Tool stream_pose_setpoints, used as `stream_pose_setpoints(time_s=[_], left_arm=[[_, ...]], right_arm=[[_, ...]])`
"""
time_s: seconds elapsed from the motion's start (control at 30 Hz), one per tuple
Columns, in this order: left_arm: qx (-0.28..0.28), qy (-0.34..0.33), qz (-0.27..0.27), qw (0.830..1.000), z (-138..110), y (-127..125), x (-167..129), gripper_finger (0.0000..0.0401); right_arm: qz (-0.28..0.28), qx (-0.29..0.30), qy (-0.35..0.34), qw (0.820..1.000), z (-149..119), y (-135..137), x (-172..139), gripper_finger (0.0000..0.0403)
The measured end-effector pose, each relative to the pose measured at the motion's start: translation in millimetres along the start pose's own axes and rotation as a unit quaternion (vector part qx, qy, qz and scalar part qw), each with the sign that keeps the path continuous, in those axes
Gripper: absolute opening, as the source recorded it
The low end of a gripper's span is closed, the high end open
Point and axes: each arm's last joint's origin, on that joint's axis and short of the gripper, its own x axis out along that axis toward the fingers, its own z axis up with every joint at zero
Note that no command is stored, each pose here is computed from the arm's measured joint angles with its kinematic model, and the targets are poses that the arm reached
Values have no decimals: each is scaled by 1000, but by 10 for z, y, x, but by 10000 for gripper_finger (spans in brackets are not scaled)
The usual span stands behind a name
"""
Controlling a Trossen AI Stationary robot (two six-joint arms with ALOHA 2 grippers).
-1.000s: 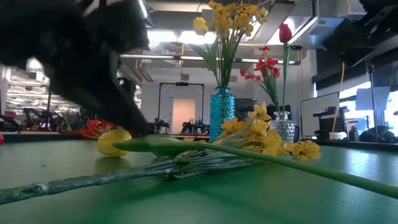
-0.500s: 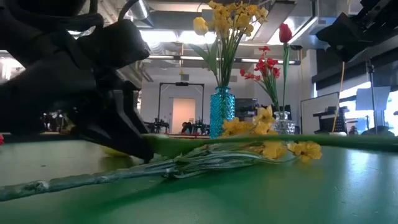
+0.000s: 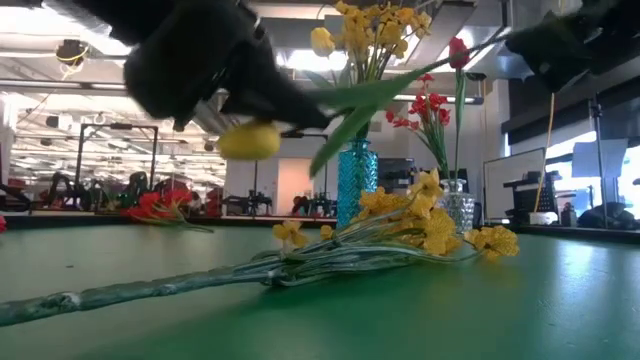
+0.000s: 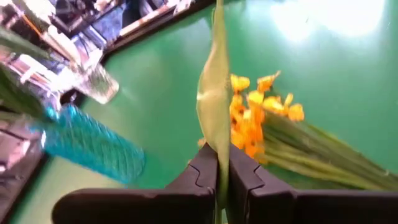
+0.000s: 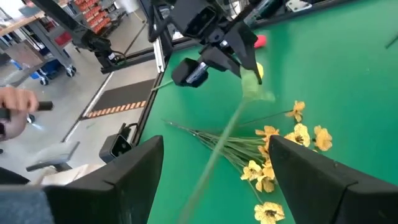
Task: Sort flowers into vase by color
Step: Put the yellow flower into the blue crystal vase
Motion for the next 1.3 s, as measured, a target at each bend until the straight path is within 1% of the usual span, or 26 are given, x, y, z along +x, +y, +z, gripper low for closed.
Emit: stream_pose_setpoints(time_s=[0.07,0.13,0.2,0.27,0.33,0.43,0.57,0.7,0.77,0.93,1.0,1.1,1.2,1.3], left_arm=[[4,3,-3,1000,81,17,5,2],[1,14,-5,1000,117,40,17,2],[3,37,-3,999,86,59,27,1],[1,54,-1,999,48,73,33,1],[-3,67,1,998,18,83,36,1],[-11,78,-4,997,-8,81,32,0],[-20,78,-10,997,-7,75,29,0],[-25,76,-11,997,-2,61,16,0],[-31,75,-12,997,0,53,8,0],[-31,72,-16,997,4,19,-26,0],[-33,70,-19,997,6,1,-45,0],[-38,67,-22,997,10,-21,-67,0],[-39,65,-24,997,13,-35,-81,0],[-40,65,-24,997,13,-34,-80,0]], right_arm=[[8,-6,-4,1000,68,40,-1,291],[27,-24,-13,999,177,105,-10,291],[32,-48,-19,998,302,173,-14,291],[23,-76,-16,997,411,239,7,291],[0,-108,5,994,467,296,83,291],[-44,-153,64,985,469,356,297,291],[-88,-184,141,969,444,428,631,291],[-118,-206,187,953,421,492,946,291],[-133,-225,193,946,424,532,1077,291],[-201,-268,219,916,388,528,1275,291],[-215,-265,225,913,399,490,1326,289],[-228,-248,238,911,388,394,1369,272],[-236,-232,254,909,389,313,1375,243],[-243,-224,260,907,408,256,1380,204]])
